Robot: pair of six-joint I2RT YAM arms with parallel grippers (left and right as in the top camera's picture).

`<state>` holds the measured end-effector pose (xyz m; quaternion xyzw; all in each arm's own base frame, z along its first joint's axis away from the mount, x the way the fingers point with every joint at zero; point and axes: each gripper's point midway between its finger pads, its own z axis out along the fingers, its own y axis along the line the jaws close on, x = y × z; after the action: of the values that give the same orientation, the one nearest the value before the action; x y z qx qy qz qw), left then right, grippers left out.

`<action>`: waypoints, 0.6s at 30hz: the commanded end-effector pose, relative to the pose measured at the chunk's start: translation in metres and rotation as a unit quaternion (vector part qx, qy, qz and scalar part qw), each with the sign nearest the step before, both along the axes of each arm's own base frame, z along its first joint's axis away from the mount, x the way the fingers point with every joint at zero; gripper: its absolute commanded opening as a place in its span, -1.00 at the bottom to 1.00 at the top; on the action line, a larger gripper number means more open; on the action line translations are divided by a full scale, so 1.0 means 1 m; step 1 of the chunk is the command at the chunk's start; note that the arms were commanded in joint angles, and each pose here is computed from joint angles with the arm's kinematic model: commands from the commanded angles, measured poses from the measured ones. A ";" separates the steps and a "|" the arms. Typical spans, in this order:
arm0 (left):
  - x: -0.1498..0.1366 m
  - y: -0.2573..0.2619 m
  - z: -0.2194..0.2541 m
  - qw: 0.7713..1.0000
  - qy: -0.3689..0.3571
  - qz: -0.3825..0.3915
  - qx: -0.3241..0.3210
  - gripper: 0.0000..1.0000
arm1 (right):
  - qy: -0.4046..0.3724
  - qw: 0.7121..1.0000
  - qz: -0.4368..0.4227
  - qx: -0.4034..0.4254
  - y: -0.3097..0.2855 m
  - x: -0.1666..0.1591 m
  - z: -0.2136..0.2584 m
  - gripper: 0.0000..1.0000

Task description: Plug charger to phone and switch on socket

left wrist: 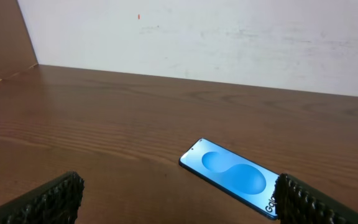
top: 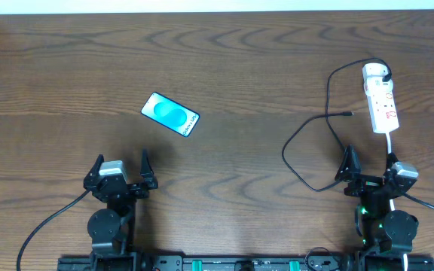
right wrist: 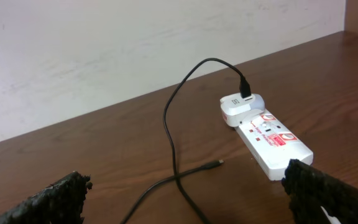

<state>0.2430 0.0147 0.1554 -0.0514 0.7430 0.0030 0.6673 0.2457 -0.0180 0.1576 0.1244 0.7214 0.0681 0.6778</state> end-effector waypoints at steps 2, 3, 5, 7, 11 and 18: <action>0.001 -0.001 -0.018 1.000 0.022 -0.003 0.004 0.96 | 0.002 1.000 0.004 0.003 0.002 0.000 -0.001 0.99; 0.001 -0.001 -0.018 1.000 0.022 -0.003 0.004 0.96 | 0.002 1.000 0.004 0.003 0.002 0.000 -0.001 0.99; 0.001 -0.001 -0.016 1.000 0.019 -0.003 -0.003 0.96 | 0.002 1.000 0.004 0.003 0.002 0.000 -0.001 0.99; 0.000 -0.001 -0.012 1.000 0.013 -0.001 -0.015 0.96 | 0.002 1.000 0.004 0.003 0.002 0.000 -0.001 0.99; -0.001 -0.002 0.010 1.000 -0.010 -0.002 -0.027 0.96 | 0.002 1.000 0.004 0.003 0.002 0.000 -0.001 0.99; -0.004 -0.003 0.037 1.000 -0.002 -0.004 -0.028 0.96 | 0.002 1.000 0.004 0.003 0.002 0.000 -0.001 0.99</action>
<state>0.2406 0.0134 0.1626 -0.0669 0.7515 -0.0144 0.6562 0.2457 -0.0180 0.1575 0.1244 0.7216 0.0681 0.6777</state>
